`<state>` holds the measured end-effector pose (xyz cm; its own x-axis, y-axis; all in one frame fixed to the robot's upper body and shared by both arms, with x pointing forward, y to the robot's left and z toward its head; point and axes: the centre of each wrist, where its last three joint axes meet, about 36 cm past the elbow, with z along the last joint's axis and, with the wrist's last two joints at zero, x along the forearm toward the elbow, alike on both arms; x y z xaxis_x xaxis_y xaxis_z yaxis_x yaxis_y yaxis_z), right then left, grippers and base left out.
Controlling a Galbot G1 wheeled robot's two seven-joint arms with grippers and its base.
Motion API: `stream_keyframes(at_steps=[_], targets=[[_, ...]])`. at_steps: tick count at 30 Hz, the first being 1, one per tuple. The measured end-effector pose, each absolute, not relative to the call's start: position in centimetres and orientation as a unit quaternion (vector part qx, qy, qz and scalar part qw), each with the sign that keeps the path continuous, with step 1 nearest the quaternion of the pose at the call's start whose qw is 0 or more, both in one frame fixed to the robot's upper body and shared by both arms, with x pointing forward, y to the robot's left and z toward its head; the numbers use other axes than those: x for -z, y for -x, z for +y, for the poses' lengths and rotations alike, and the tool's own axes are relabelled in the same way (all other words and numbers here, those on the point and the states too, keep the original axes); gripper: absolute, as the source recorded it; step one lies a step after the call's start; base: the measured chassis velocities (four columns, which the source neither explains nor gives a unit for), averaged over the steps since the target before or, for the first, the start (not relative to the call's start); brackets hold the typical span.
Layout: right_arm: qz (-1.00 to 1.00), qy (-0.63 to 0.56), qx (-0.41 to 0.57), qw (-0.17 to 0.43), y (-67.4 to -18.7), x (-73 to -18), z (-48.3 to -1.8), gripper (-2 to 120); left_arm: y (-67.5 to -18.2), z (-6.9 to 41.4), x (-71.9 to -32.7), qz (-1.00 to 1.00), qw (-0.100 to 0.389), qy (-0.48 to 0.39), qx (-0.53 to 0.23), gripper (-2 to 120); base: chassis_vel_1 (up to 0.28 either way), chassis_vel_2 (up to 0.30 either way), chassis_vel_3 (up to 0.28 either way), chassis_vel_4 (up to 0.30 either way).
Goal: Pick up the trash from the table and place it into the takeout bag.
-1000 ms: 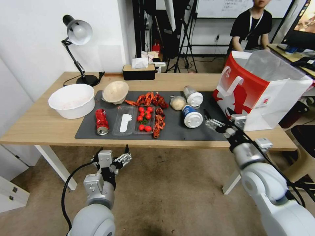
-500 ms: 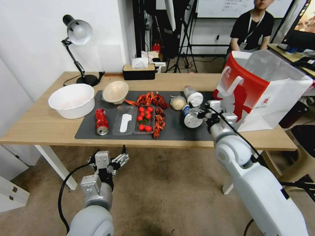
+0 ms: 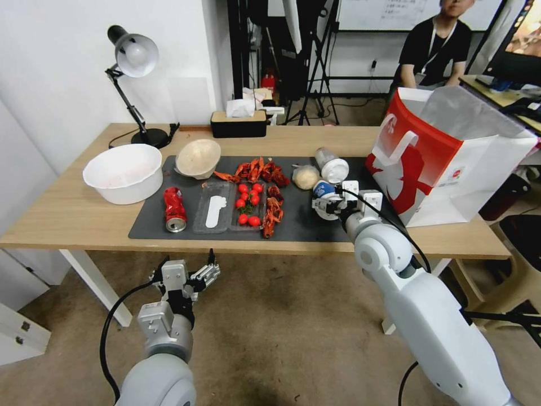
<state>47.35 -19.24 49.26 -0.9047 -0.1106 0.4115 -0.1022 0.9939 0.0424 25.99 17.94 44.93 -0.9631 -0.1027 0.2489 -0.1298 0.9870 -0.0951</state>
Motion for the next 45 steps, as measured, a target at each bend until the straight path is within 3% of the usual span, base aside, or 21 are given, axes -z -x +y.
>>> stream_keyframes(at_steps=[16,26,29,33,35,36,37,40,45], targets=[[-0.968,-0.068,0.033,0.238,-47.9,-47.9,-19.6,100,-25.8,17.8,-44.6,-0.990,0.114,-0.062,-0.058,100,0.000,0.000,0.000,0.000],[-0.968,-0.065,0.039,0.238,-47.5,-47.6,-20.5,72,-25.8,17.8,-44.4,-0.990,0.112,-0.063,-0.057,100,0.000,0.000,0.000,0.000],[-0.969,-0.065,0.040,0.235,-47.4,-47.6,-20.6,70,-25.8,17.8,-44.4,-0.990,0.112,-0.063,-0.057,100,0.000,0.000,0.000,0.000],[-0.976,-0.077,0.042,0.197,-46.8,-48.6,-21.3,68,-25.8,17.8,-44.4,-0.990,0.111,-0.064,-0.057,100,0.000,0.000,0.000,0.000],[-0.985,-0.084,0.023,0.150,-46.5,-49.7,-21.9,68,-25.7,17.8,-44.5,-0.990,0.110,-0.065,-0.057,100,0.000,0.000,0.000,0.000],[-0.991,-0.091,0.001,0.095,-46.2,-50.9,-22.7,68,-25.7,17.9,-44.6,-0.990,0.109,-0.065,-0.057,100,0.000,0.000,0.000,0.000],[-0.991,-0.091,0.001,0.095,-46.2,-50.9,-22.7,68,-25.7,17.9,-44.6,-0.990,0.109,-0.065,-0.057,100,0.000,0.000,0.000,0.000],[-0.995,-0.094,-0.035,-0.024,-45.6,-56.4,-25.2,68,-25.6,17.9,-44.7,-0.990,0.109,-0.068,-0.058,100,0.000,0.000,0.000,0.000],[-0.993,-0.076,-0.031,-0.083,-45.0,-62.2,-27.6,68,-25.5,17.9,-44.8,-0.990,0.108,-0.071,-0.060,100,0.000,0.000,0.000,0.000]])
